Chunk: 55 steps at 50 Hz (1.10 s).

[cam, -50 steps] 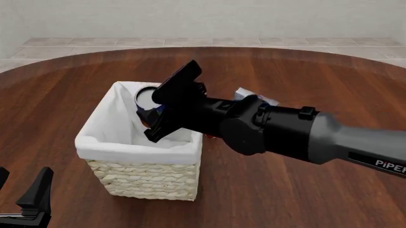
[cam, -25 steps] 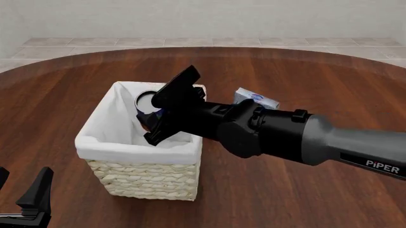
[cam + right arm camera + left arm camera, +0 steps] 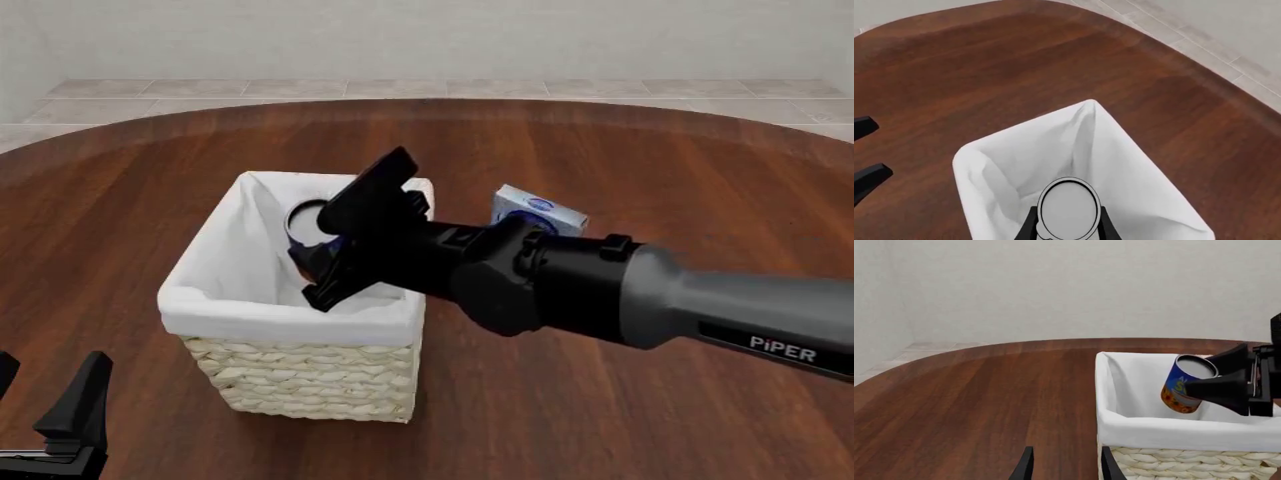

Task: Pick up the alphabet soup and put it in the basket.

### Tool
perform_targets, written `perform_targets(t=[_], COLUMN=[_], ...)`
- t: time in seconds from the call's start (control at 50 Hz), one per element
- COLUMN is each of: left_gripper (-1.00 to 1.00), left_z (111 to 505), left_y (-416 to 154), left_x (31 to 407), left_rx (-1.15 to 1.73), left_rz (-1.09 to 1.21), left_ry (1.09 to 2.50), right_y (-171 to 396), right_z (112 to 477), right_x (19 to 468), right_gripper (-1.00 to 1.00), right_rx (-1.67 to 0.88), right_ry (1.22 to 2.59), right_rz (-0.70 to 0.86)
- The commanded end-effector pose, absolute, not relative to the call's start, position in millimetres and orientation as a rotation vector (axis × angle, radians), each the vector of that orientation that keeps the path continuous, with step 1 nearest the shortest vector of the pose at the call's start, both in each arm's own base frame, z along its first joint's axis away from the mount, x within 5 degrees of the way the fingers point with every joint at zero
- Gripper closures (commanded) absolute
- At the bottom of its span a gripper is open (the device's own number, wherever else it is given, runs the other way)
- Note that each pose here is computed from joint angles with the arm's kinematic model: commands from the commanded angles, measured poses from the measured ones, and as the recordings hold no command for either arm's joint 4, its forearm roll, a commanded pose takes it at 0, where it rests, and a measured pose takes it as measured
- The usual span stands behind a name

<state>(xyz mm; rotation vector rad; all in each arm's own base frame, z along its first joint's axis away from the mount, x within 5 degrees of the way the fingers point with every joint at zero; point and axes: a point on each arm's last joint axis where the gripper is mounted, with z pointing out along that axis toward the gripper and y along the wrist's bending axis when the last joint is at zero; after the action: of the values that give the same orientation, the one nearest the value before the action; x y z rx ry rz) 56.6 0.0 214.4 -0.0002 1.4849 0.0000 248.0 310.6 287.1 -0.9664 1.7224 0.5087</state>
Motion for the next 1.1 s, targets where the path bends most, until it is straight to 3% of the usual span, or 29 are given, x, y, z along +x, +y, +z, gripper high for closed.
perform_targets(t=[0.02, 1.1], left_gripper=[-1.00, -1.00], left_z=[214.4, 214.4], left_y=[0.0, 0.0], left_x=[56.6, 56.6], left_rx=[0.000, 0.000], left_rz=[0.000, 0.000], left_ry=[1.485, 1.485], right_y=[312.5, 316.1], right_z=[288.2, 278.5], right_x=[248.5, 253.2], right_gripper=[1.00, 1.00], right_rx=[-0.944, -0.929], right_ry=[1.724, 1.757], right_rz=[0.528, 0.537])
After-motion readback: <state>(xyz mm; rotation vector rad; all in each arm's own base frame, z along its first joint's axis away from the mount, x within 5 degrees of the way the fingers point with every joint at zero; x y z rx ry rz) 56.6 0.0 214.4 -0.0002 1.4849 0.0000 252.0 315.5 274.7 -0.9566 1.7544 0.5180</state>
